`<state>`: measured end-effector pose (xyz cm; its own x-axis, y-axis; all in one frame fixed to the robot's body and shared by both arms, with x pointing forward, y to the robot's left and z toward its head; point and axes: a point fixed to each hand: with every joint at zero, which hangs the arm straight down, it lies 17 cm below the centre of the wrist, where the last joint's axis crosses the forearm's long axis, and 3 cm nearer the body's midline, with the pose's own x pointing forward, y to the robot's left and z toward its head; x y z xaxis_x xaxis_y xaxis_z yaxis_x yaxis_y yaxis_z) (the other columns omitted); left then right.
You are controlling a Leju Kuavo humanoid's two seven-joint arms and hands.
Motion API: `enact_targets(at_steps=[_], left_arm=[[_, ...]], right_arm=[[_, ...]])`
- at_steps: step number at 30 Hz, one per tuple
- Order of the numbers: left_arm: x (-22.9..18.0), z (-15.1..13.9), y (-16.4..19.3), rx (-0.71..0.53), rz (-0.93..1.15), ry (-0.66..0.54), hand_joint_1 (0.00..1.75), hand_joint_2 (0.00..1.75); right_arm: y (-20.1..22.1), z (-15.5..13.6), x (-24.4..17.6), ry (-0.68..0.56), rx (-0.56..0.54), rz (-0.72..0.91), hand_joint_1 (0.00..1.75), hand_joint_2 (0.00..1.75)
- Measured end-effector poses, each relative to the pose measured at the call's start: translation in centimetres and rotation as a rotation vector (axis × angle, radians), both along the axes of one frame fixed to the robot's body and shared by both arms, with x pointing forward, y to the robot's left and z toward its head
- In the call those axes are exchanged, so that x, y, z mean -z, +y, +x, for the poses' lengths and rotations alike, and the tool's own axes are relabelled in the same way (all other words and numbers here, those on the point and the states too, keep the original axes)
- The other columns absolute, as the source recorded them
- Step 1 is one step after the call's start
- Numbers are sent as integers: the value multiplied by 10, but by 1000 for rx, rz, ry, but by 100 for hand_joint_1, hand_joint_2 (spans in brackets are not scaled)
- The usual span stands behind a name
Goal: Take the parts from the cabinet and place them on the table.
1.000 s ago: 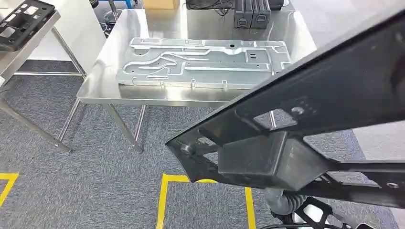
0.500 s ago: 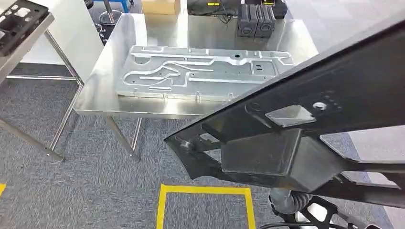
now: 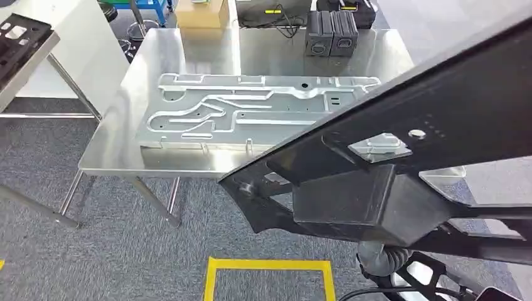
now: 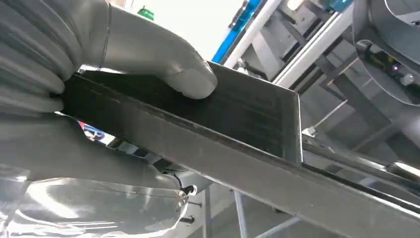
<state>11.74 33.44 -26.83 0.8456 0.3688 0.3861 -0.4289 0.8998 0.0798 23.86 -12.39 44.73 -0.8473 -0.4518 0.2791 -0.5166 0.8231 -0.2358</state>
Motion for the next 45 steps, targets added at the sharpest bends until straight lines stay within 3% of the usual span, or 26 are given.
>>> enact_targets(at_steps=[13,22,25,27,32,35,43,45], left_arm=[[0,-6,3,-4,4,-6,0,175],[0,-11,5,-31,21,-23,0,175],[-1,-8,2,-18,14,-34,0,175],[-2,-5,1,-13,7,-42,0,175],[-4,5,-2,1,-6,-69,0,175],[-4,3,-3,8,-11,-73,0,175],[-4,1,-3,10,-11,-73,0,175],[-4,3,-3,12,-12,-77,0,175]], right_arm=[[2,-10,0,-26,9,-12,171,175],[-12,-10,12,-25,201,9,171,175],[-24,19,17,8,279,19,171,175],[-28,60,22,10,349,-38,171,175],[-59,172,39,11,706,-194,171,175],[-62,223,52,19,860,-309,171,175],[-68,265,65,84,914,-358,171,175],[-68,276,65,70,988,-415,171,175]])
